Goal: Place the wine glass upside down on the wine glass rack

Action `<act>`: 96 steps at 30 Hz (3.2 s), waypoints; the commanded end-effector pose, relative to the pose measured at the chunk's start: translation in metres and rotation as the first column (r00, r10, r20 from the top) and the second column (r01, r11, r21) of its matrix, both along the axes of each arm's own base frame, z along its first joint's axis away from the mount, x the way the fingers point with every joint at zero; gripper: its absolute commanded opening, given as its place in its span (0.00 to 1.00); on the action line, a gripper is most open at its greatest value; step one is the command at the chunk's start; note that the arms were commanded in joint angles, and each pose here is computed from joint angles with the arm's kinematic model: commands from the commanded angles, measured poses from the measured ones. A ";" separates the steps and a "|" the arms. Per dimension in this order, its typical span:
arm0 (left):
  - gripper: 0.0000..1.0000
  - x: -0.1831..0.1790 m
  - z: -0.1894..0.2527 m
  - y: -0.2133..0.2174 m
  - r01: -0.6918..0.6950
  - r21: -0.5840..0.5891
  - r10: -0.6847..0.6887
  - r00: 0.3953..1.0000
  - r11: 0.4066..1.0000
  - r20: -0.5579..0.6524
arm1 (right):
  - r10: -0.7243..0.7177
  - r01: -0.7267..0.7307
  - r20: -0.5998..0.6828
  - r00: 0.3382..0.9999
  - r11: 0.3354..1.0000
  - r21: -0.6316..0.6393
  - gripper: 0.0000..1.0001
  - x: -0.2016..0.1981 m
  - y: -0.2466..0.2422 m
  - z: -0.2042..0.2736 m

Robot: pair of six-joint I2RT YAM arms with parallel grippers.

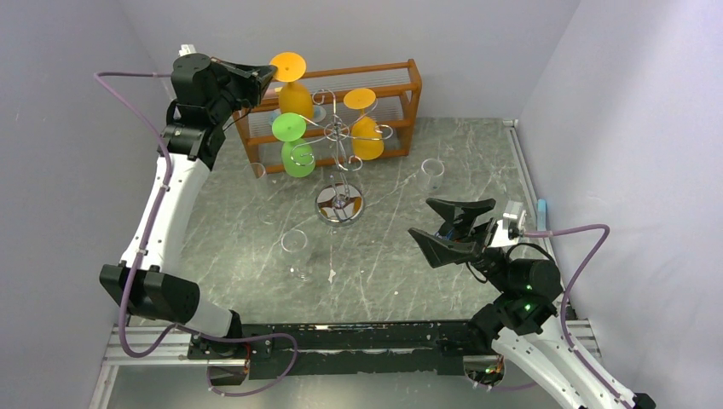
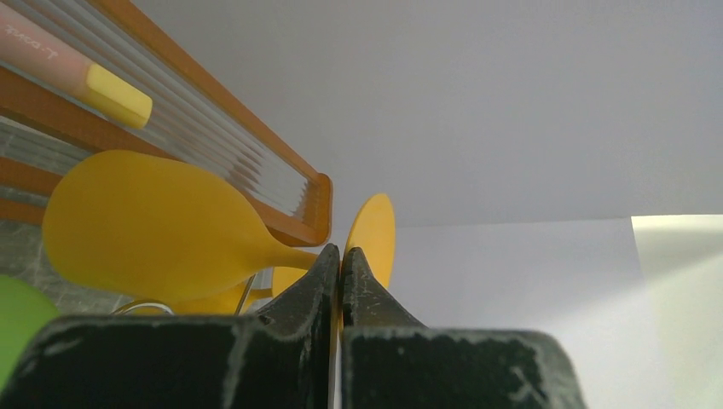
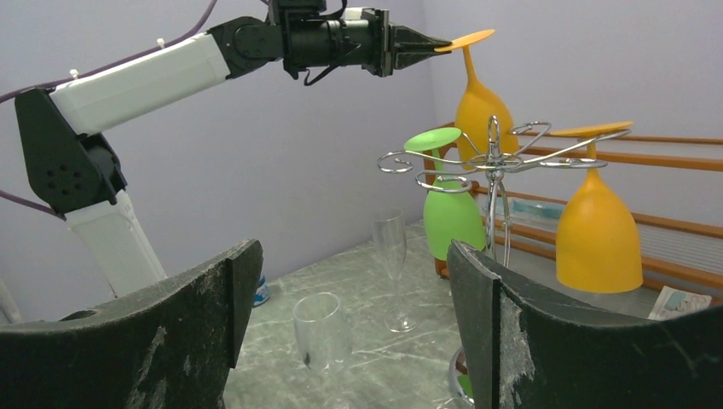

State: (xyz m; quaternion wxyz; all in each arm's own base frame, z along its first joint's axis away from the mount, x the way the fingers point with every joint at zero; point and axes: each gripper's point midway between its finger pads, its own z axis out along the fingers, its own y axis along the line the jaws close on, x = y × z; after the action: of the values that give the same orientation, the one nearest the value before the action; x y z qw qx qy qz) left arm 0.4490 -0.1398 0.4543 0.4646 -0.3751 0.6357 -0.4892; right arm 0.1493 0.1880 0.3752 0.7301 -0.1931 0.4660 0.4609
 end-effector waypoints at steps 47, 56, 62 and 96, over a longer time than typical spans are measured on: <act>0.05 -0.019 -0.041 -0.028 0.142 0.033 -0.140 0.988 0.989 -0.066 | -0.060 0.104 -0.587 0.808 0.994 0.042 0.74 0.084 0.034 -0.064; 0.05 -0.018 -0.048 -0.051 0.207 0.030 -0.205 0.978 0.978 -0.048 | -0.071 0.117 -0.587 0.807 0.992 0.041 0.75 0.082 0.029 -0.068; 0.05 -0.008 -0.039 -0.068 0.247 0.033 -0.247 0.969 0.969 -0.003 | -0.078 0.125 -0.587 0.806 0.991 0.040 0.75 0.081 0.027 -0.069; 0.05 0.033 -0.054 -0.043 0.092 0.052 -0.090 0.995 0.994 -0.033 | -0.096 0.150 -0.590 0.802 0.988 0.043 0.75 0.080 0.020 -0.073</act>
State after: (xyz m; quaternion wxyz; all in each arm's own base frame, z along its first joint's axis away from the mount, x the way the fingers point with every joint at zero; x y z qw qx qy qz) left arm 0.4830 -0.1973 0.3801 0.4157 -0.3364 0.6874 -0.4915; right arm 0.2288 0.2112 0.3079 0.5871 0.0135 0.6543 0.4765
